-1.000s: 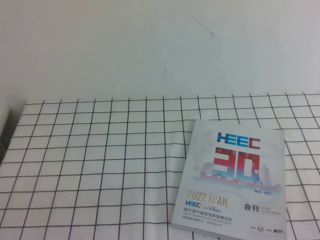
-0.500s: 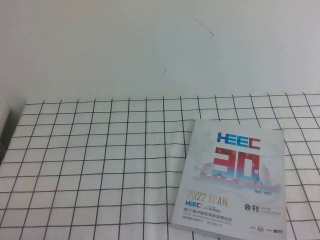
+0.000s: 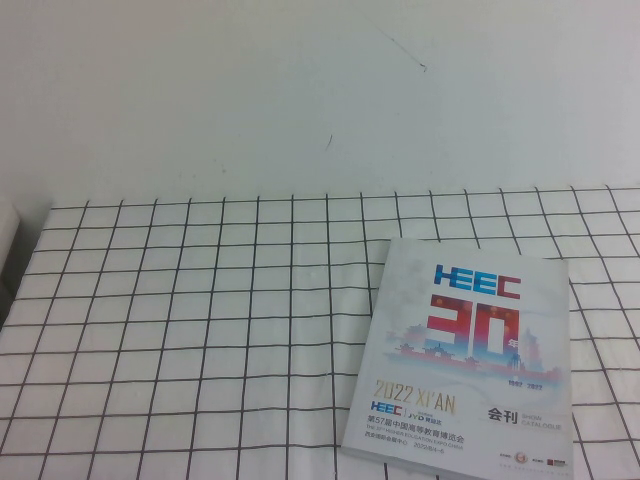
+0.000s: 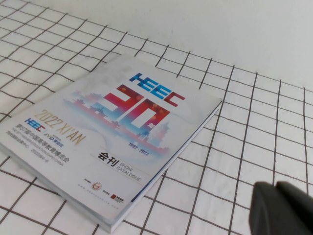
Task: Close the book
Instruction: 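Close the open booklet and leave it lying on the table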
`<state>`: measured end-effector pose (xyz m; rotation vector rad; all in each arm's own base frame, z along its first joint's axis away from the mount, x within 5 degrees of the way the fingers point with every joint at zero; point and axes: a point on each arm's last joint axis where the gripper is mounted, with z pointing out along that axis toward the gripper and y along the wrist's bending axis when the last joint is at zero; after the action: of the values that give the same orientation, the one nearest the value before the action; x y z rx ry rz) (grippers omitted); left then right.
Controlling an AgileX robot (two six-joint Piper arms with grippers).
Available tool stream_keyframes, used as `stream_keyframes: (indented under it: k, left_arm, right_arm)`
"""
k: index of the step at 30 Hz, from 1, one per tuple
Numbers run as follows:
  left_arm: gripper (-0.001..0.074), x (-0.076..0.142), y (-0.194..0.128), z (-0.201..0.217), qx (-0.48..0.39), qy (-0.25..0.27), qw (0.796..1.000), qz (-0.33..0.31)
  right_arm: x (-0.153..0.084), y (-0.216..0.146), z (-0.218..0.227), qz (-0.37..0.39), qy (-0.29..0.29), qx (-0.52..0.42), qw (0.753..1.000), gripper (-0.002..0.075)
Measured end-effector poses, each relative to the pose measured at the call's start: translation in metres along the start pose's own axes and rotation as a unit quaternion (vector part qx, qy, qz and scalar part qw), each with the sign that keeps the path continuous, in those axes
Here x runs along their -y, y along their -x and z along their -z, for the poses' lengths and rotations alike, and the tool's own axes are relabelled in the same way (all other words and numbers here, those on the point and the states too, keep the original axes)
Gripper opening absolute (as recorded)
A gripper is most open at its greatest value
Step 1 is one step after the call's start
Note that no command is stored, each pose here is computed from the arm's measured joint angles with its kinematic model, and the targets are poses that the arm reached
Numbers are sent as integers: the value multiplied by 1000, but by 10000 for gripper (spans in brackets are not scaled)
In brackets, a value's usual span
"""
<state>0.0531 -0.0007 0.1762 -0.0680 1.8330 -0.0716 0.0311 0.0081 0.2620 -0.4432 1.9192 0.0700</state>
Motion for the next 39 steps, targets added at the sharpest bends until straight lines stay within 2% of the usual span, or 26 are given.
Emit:
stream_keyframes:
  k: [5, 30, 34, 39]
  left_arm:
    - [-4, 0, 0, 0, 0, 0, 1000, -20]
    - [-4, 1, 0, 0, -4, -5, 1000, -10]
    - [-4, 1, 0, 0, -5, -5, 1000, -10]
    - [-4, 1, -1, 0, -6, -5, 1000, -10]
  right_arm:
    - [0, 0, 0, 0, 0, 0, 1000, -3]
    - [-1, -7, -3, -1, -6, 19, 1000, -3]
    - [-2, -23, -10, -12, -39, 36, 999, -3]
    - [4, -53, -33, -21, -134, 11, 991, -3]
